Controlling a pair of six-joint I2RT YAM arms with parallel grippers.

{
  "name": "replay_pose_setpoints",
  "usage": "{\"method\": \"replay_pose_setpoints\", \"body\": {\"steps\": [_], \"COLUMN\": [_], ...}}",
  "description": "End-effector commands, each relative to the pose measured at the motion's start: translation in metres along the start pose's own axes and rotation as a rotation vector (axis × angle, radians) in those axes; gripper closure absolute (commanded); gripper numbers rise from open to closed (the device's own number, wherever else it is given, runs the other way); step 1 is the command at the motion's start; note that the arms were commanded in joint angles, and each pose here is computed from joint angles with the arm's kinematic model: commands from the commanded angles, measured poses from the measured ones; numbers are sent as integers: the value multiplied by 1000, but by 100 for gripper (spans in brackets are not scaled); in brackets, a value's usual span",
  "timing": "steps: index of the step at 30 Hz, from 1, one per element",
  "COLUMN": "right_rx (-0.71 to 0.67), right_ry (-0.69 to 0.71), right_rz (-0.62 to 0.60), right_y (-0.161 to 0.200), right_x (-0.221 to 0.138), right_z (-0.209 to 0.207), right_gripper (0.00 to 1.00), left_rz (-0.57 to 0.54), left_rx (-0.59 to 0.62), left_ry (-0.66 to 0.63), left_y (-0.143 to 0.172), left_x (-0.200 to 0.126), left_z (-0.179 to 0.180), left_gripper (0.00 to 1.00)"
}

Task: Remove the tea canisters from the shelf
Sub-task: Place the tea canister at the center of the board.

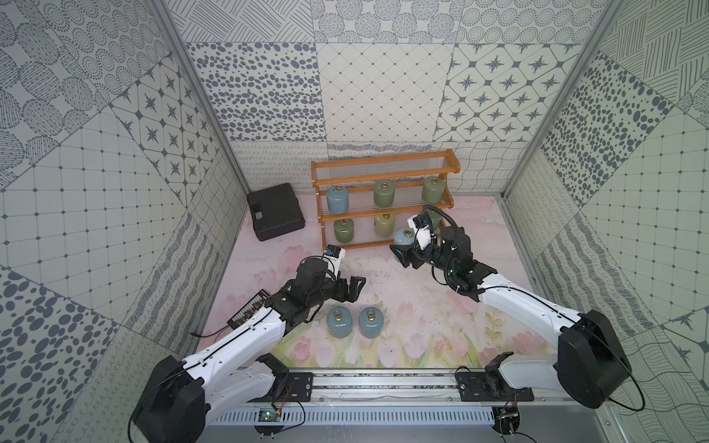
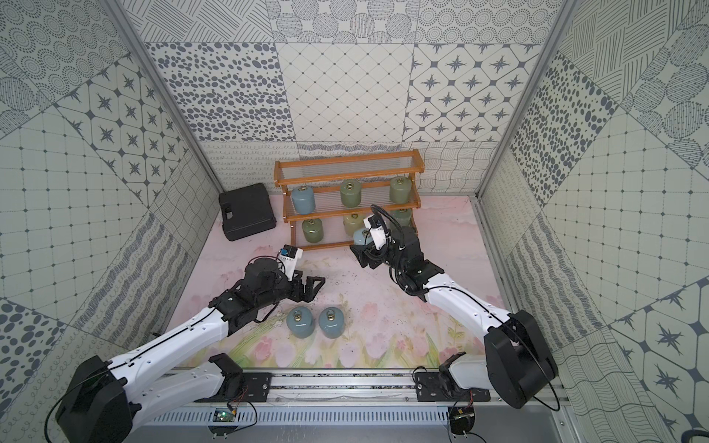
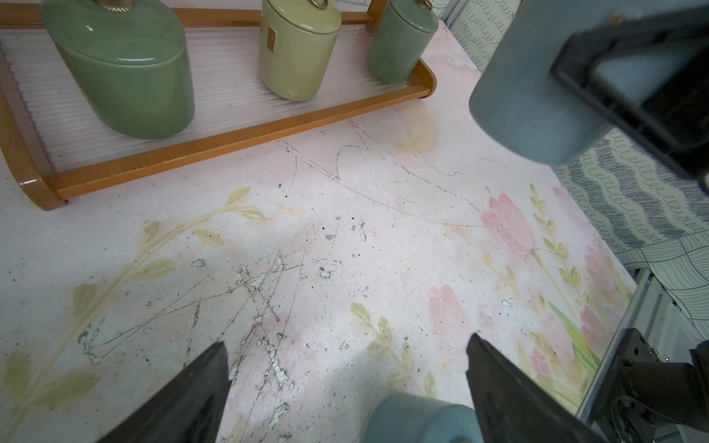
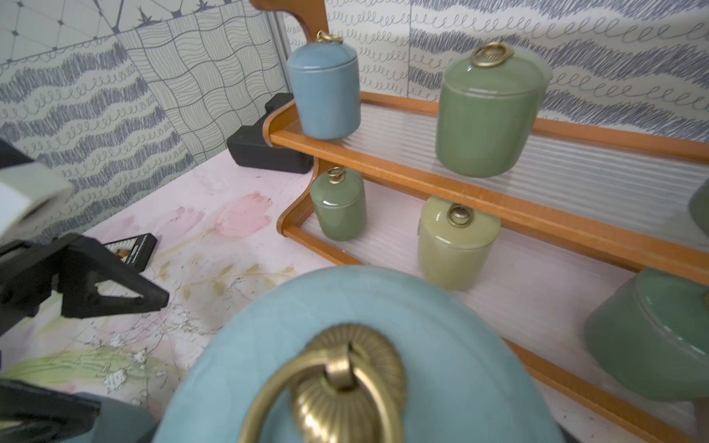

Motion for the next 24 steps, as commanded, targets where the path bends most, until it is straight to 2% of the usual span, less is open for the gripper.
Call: {"method": "replay_pose_setpoints", "body": {"steps": [1,9,24], "right_rx": [-31,21,19], "right_ry": [64,85,50], "right_rz": [-205,-163,-109], "right_y": [-33,19,79], "right_x": [-15,-22,-33], "right_z": [8,44,91], "right_gripper": [25,26,26], "left_rz": [-5,-16,-22], "left_rx": [3,-21,-78], "left_ry": [-6,-6,12], "left_y": [-3,3,15], "left_x": [-7,-14,-18], "left_z": [-1,2,8], "left_gripper": [0,0,0]}}
Point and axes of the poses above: each gripper's point midway between its finger pads, its own x axis out along the fingers, its own z axis along the line the jaws close on, y = z × x, the point moved 6 cm from there along -x, back along the fingers, and after that the axes turned 13 degrees about -x, right-handed, at the moved point
